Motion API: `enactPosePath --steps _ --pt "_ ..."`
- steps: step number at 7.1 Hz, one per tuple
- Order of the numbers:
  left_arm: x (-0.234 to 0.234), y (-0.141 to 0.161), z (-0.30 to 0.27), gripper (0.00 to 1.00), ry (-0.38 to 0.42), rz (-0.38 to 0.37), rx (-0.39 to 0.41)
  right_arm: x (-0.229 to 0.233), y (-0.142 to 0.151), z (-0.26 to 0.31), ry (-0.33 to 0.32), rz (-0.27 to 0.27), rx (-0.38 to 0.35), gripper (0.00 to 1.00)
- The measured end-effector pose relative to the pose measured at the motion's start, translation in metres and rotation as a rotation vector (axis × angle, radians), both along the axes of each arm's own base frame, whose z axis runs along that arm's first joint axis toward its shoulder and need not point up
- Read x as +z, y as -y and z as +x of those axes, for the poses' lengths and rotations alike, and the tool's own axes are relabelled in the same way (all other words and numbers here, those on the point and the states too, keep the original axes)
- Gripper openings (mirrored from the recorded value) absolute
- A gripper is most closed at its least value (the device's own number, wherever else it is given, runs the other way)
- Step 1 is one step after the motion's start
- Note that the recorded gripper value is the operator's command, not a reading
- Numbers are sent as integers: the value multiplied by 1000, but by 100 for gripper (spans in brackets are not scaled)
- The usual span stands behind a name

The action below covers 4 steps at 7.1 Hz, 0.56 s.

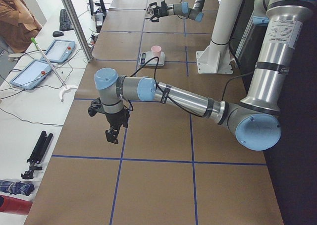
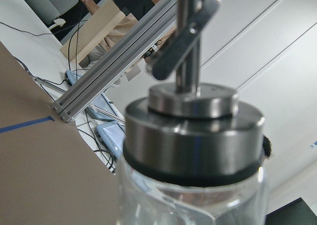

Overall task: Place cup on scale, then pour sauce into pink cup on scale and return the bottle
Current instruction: 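Lift the sauce bottle with the right gripper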

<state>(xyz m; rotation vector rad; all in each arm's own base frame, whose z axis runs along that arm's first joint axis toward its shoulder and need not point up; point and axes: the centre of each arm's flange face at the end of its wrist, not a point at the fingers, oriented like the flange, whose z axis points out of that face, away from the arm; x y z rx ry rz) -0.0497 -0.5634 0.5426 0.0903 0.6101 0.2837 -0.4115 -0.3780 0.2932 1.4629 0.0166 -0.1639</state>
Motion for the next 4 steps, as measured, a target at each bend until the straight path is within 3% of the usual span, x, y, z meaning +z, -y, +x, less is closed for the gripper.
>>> enactPosePath --steps 4 --pt "4 1 0 100 6 -3 2 5 5 -42 -222 -5 77 0"
